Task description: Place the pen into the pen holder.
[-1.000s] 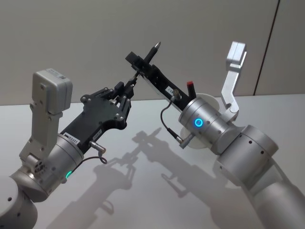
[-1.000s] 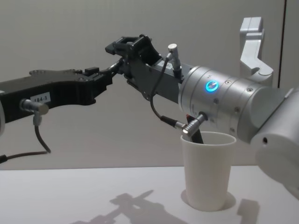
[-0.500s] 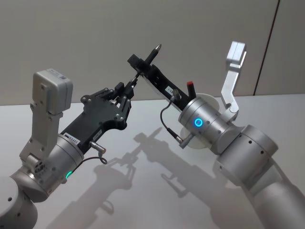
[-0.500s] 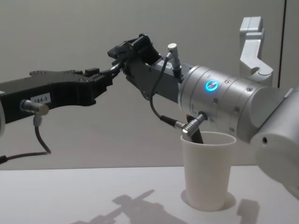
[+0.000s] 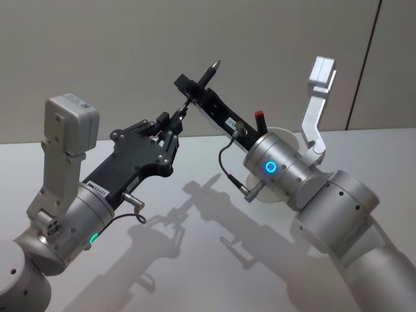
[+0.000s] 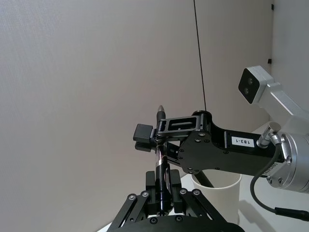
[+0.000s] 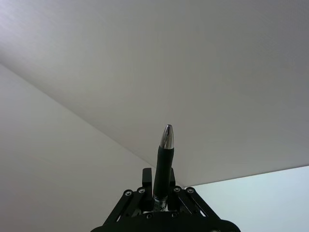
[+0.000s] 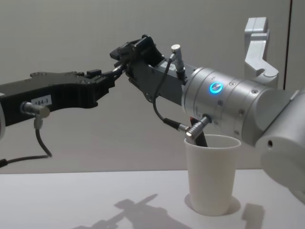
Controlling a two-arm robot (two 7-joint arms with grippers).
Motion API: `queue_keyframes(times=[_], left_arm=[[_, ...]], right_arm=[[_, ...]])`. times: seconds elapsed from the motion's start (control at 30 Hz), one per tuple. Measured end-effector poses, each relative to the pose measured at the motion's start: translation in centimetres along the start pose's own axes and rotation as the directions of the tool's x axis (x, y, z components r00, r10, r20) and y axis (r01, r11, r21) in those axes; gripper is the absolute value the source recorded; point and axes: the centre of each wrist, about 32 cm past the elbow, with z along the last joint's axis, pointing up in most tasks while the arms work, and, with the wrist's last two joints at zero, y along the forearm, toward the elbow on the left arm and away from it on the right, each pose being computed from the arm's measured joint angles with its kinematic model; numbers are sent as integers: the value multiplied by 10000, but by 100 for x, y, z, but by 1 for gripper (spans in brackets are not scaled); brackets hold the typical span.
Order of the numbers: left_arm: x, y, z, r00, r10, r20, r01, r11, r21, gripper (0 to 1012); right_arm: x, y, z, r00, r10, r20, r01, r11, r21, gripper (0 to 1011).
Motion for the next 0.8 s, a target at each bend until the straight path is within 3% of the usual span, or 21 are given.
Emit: queue_keyframes(times=[0.27,0.57,0.7,0.77,0.8], left_arm=[[1,-1,4,10000,1,5,-1,10000,-25,197],[1,0,3,10000,2,4,-2,10000,-25,491],[0,0,3,10000,0,4,0,10000,-24,577],[0,0,2,10000,-1,4,1,10000,-22,735],[-1,0,2,10000,-2,3,2,10000,-22,747]], right_arm=[[3,-2,0,10000,-41,12,41,10000,-4,137],[1,-1,-1,10000,-33,11,33,10000,-6,137],[1,0,-1,10000,-27,12,27,10000,-7,137],[0,1,-1,10000,-22,19,22,10000,5,137],[-1,1,0,10000,-19,26,19,10000,20,137]])
